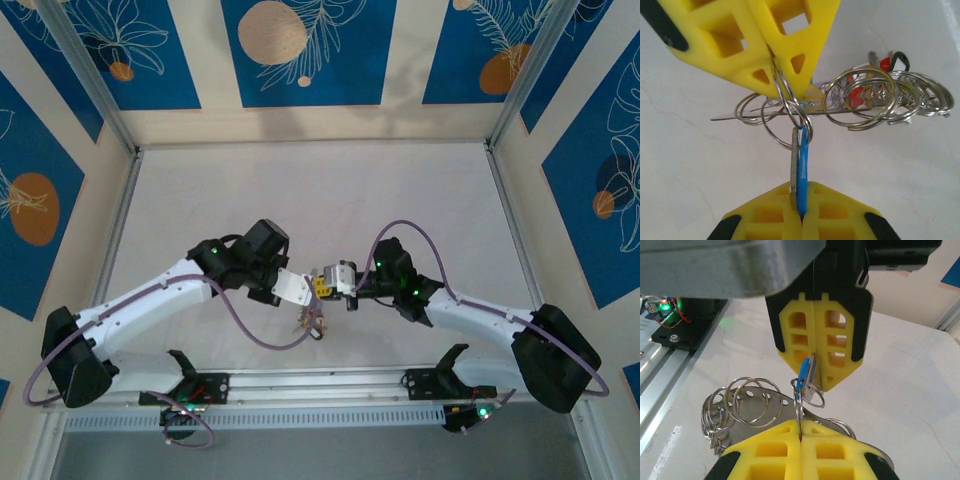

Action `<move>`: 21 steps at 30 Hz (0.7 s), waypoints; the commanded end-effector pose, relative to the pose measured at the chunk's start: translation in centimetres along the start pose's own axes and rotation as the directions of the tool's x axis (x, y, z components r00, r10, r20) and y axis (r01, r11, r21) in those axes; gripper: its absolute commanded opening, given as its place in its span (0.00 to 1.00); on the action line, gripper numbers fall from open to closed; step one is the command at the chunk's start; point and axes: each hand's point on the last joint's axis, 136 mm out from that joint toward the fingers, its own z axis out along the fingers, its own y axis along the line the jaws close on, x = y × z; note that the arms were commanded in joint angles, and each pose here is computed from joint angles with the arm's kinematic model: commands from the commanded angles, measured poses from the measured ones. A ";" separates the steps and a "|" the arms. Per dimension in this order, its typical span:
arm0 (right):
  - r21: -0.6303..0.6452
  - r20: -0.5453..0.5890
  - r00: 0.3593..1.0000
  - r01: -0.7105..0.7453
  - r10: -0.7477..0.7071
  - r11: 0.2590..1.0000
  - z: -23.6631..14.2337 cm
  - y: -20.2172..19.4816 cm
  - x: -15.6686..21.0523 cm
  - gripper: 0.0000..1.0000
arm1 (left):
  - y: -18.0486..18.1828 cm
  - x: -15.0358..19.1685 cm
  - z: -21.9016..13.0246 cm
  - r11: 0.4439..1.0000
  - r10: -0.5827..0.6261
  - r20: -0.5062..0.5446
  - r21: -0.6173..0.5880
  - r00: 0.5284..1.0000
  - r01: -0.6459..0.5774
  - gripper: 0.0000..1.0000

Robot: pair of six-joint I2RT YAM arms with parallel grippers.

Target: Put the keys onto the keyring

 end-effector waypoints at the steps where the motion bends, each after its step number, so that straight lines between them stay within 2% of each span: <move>1: 0.025 -0.035 0.999 -0.035 0.036 0.999 0.2 -0.6 0.5 0.00 | 1.0 -0.4 -1.4 0.994 0.093 -0.029 -0.049 0.995 -0.094 0.00; 12: 0.034 0.087 0.995 -0.044 0.041 0.998 -1.2 -0.3 -0.8 0.00 | 0.9 0.7 -0.8 0.991 0.116 -0.079 -0.058 0.990 -0.121 0.00; 21: 0.060 0.138 0.988 -0.074 0.066 0.995 -2.0 -0.7 -1.5 0.00 | 0.2 0.3 0.1 0.994 0.094 -0.037 -0.052 0.995 -0.096 0.00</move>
